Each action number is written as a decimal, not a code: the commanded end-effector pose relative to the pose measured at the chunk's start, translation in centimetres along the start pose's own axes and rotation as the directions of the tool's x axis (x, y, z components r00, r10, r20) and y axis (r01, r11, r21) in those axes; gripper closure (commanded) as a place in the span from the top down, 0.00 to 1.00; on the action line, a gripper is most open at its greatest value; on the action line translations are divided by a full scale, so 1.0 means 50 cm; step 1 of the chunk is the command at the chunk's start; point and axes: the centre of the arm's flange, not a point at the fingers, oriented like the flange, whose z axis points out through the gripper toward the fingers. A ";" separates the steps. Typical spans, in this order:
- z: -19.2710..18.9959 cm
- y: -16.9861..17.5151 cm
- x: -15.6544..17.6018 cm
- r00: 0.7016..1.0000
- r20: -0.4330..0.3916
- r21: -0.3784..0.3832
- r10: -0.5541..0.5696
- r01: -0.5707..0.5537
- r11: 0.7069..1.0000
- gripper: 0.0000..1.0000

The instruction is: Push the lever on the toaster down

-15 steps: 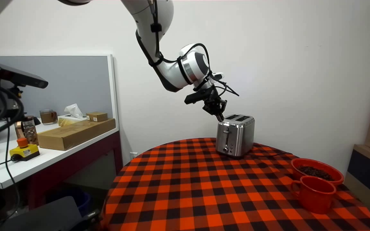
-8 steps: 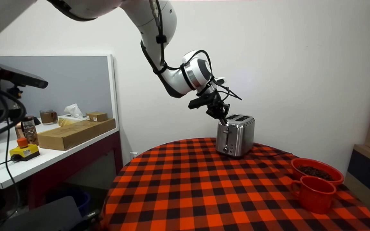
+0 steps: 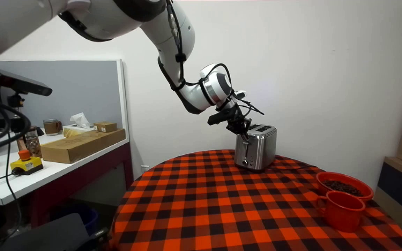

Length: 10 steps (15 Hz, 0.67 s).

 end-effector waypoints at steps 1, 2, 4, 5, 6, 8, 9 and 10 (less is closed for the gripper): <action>0.034 -0.022 0.027 1.000 -0.017 -0.022 -0.005 0.005 1.000 0.03; 0.039 -0.027 0.027 1.000 -0.017 -0.022 -0.009 0.008 1.000 0.03; 0.051 -0.040 0.025 1.000 -0.018 -0.026 -0.017 0.016 1.000 0.03; 0.055 -0.044 0.025 1.000 -0.017 -0.026 -0.020 0.019 0.999 0.03; 0.061 -0.049 0.025 1.000 -0.016 -0.027 -0.023 0.022 0.999 0.03; 0.074 -0.057 0.022 1.000 -0.012 -0.034 -0.029 0.028 0.999 0.03; 0.082 -0.061 0.020 0.999 -0.008 -0.036 -0.032 0.032 0.999 0.03; 0.089 -0.065 0.016 0.999 -0.005 -0.039 -0.036 0.036 0.999 0.03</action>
